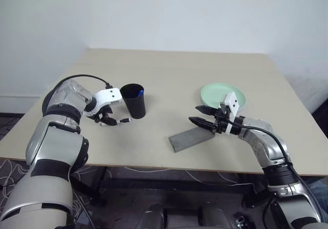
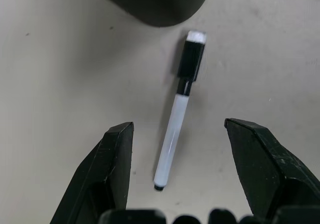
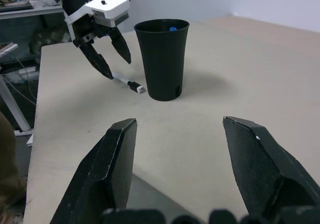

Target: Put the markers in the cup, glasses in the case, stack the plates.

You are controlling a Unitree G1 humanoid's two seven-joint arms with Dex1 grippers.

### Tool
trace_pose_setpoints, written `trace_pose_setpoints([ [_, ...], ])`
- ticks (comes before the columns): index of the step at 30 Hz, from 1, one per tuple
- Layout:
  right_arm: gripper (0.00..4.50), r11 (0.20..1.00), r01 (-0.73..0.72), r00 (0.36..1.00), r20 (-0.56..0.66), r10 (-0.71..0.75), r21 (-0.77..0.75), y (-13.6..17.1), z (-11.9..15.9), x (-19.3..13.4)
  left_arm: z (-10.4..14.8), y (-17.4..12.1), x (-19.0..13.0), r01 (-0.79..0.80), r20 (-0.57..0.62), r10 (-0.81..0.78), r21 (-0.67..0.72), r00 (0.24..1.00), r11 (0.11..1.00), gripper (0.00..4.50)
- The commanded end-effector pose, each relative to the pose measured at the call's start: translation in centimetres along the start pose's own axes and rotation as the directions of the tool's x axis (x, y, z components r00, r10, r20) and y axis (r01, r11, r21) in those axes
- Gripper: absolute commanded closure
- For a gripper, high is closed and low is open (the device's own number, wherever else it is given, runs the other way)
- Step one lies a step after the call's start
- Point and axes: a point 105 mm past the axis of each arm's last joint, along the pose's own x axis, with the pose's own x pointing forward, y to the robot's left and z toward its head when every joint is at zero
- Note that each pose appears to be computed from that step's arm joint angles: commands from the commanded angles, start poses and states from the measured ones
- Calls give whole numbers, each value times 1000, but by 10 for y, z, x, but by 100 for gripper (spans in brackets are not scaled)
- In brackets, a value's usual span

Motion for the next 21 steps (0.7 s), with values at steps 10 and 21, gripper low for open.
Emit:
trace_pose_setpoints([
  [10,151,999,33,999,39,-31,-33,3,11,-6,7,7,0,-56,26,58,-53,998,997,17],
  [21,151,999,34,999,38,-33,-29,5,11,-5,6,-2,4,11,32,-8,-100,999,995,3],
])
